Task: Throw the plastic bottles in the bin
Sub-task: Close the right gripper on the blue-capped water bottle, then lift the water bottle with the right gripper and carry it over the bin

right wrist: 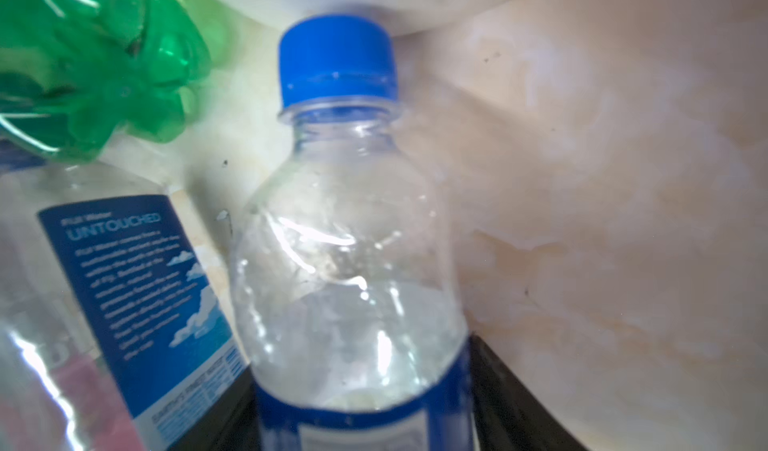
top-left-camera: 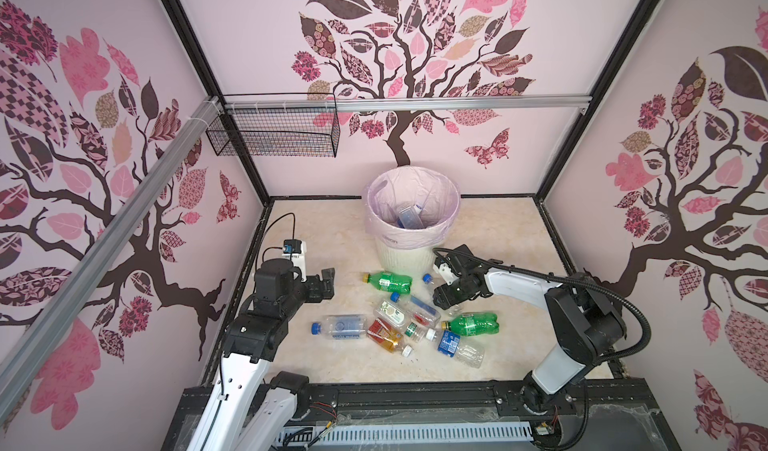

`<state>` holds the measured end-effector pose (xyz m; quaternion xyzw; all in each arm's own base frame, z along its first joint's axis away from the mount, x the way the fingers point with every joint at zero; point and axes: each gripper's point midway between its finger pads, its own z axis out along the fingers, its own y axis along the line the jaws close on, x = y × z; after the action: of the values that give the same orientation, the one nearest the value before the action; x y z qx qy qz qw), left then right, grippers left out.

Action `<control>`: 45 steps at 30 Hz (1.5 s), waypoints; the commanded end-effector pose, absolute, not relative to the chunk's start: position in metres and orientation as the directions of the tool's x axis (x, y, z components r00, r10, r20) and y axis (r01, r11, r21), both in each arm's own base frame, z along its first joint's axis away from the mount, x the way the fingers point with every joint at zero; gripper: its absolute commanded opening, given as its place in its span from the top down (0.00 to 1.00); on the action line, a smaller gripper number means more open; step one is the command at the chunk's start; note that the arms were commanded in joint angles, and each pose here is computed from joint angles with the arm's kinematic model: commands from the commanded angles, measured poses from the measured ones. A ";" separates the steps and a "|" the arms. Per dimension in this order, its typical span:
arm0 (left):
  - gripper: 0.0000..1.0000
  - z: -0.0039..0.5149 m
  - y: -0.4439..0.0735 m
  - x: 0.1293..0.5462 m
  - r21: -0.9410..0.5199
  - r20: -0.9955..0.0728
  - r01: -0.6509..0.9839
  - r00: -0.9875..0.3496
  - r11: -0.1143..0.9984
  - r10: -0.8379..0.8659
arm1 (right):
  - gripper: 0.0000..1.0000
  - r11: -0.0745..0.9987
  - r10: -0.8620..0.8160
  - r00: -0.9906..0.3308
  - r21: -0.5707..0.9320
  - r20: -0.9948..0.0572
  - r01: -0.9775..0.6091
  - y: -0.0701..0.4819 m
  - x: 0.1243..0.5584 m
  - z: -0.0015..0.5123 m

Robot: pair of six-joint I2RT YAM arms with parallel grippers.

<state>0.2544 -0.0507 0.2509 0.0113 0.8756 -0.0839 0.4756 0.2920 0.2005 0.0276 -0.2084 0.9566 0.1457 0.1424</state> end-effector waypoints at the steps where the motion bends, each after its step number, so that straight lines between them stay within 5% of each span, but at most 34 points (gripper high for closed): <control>1: 0.03 0.251 -0.049 0.254 -0.116 -0.839 0.103 -0.542 0.988 -0.042 | 0.37 0.917 -0.302 -0.894 0.157 -0.330 -0.367 0.187 0.301 0.025; 14: 0.03 0.261 -0.054 0.256 -0.140 -0.842 0.118 -0.537 0.983 -0.055 | 0.45 0.980 -0.132 -0.851 0.060 -0.508 -0.187 0.150 0.326 0.075; 21: 0.03 0.267 -0.052 0.253 -0.127 -0.844 0.119 -0.534 0.985 -0.045 | 0.45 0.980 0.098 -0.804 0.198 -0.586 -0.025 0.114 0.337 0.106; 31: 0.03 0.268 -0.054 0.254 -0.144 -0.843 0.123 -0.535 0.982 -0.056 | 0.44 0.952 0.191 -0.635 0.298 -0.749 -0.065 0.104 0.337 0.196; 39: 0.03 0.267 -0.053 0.254 -0.151 -0.844 0.113 -0.533 0.982 -0.068 | 0.48 0.910 0.225 -0.363 0.328 -0.904 -0.255 0.107 0.305 0.310; 45: 0.03 0.261 -0.056 0.257 -0.171 -0.835 0.114 -0.544 0.979 -0.082 | 0.47 0.866 0.219 -0.302 0.328 -0.928 -0.377 0.118 0.282 0.341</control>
<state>0.2540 -0.0538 0.2509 0.0118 0.8804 -0.0922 0.4650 0.2915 0.1087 0.3239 -0.0200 0.7833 0.2307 0.5769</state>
